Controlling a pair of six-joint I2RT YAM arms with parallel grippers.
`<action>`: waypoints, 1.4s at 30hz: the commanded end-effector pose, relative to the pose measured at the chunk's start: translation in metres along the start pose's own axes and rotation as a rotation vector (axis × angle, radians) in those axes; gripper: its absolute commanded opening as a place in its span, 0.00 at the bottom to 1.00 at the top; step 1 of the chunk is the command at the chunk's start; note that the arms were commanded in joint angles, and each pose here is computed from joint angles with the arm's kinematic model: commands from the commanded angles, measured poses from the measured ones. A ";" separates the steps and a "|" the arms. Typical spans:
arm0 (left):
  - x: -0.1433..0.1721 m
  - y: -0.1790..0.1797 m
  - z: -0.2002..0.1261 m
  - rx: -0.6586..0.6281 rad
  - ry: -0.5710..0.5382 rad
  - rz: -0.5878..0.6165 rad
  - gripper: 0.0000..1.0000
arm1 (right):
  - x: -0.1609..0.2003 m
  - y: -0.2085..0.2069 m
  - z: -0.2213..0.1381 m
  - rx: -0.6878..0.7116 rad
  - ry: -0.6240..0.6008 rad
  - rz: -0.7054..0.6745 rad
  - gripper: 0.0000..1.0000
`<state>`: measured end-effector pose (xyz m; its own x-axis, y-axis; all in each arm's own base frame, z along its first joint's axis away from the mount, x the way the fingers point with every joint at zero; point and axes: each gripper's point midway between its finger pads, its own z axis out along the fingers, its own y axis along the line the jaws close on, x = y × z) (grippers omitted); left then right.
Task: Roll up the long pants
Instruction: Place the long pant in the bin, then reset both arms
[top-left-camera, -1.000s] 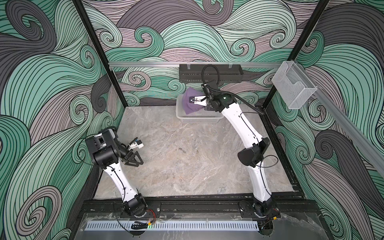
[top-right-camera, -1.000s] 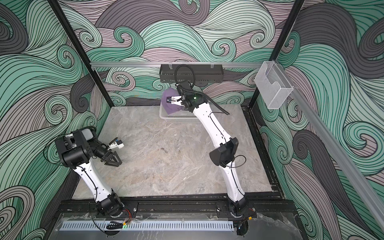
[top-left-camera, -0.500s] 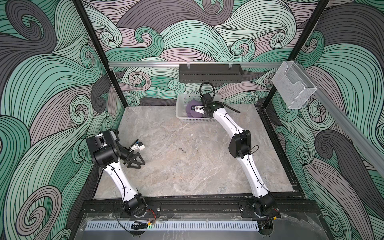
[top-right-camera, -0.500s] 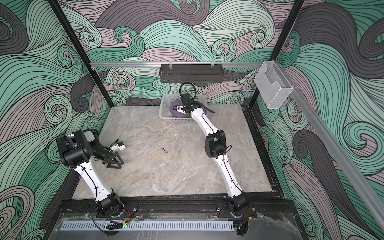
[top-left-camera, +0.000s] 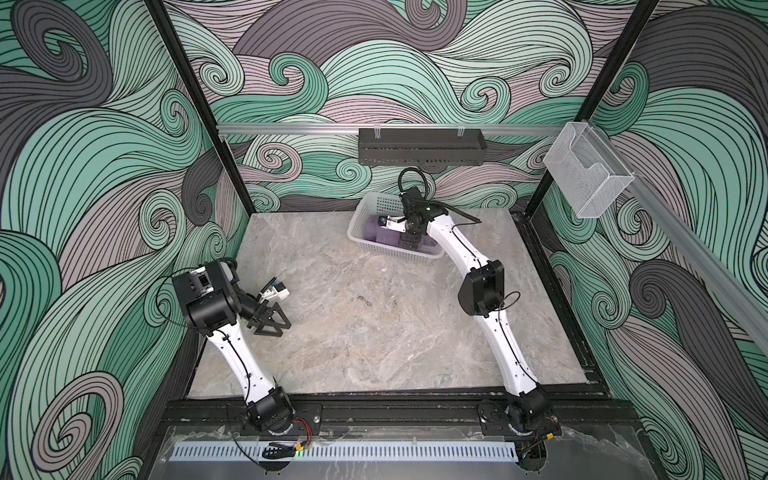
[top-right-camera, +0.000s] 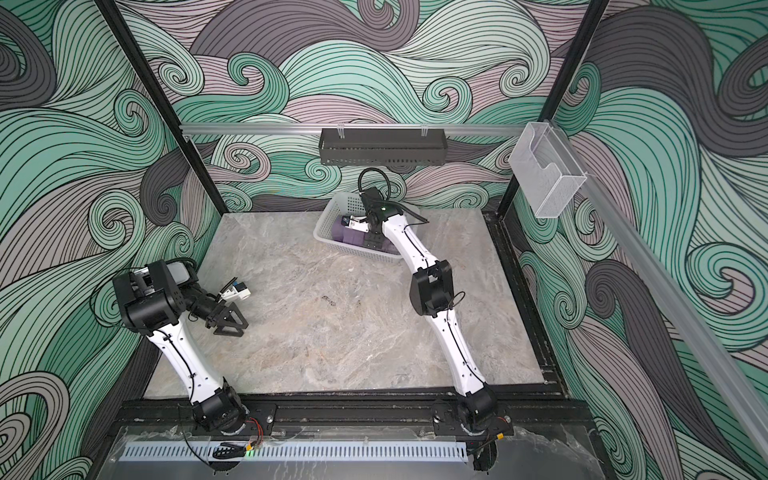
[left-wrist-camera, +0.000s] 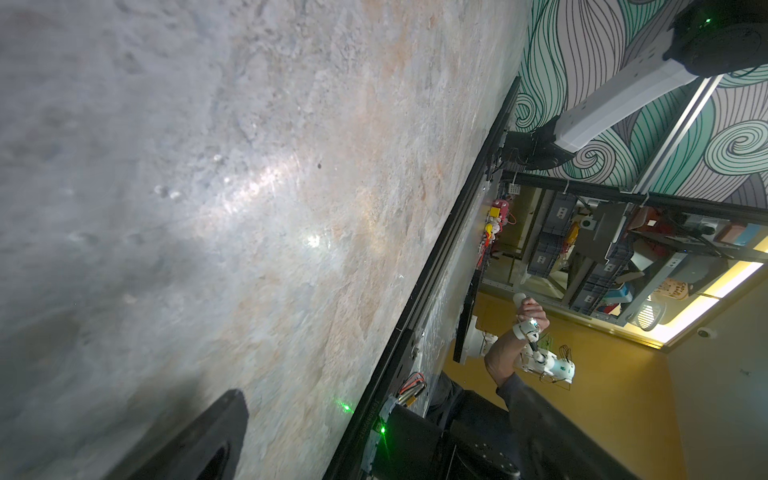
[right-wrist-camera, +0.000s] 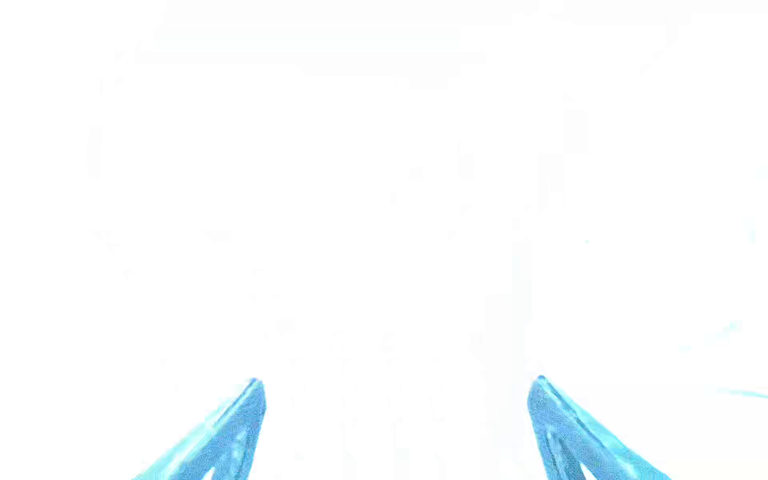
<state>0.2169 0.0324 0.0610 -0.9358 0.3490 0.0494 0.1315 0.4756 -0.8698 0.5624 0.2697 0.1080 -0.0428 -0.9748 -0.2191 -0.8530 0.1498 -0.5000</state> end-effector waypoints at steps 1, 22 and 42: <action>0.003 -0.010 0.002 0.050 0.013 -0.033 0.98 | -0.017 -0.004 -0.039 -0.033 -0.105 0.068 0.99; -0.164 -0.017 -0.122 -0.678 -1.150 0.149 0.99 | 0.027 0.069 -0.233 0.020 -0.454 0.831 0.99; -0.157 0.012 -0.087 -1.265 -1.342 0.070 0.98 | 0.200 0.121 -0.204 0.630 -0.489 0.972 0.99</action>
<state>0.3603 0.0112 0.0311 -0.5362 -0.0636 -0.8417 -0.0602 0.9975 -0.0371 0.3315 0.0633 0.1620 -0.2962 -0.3398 -0.8926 -0.1714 0.9383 -0.3004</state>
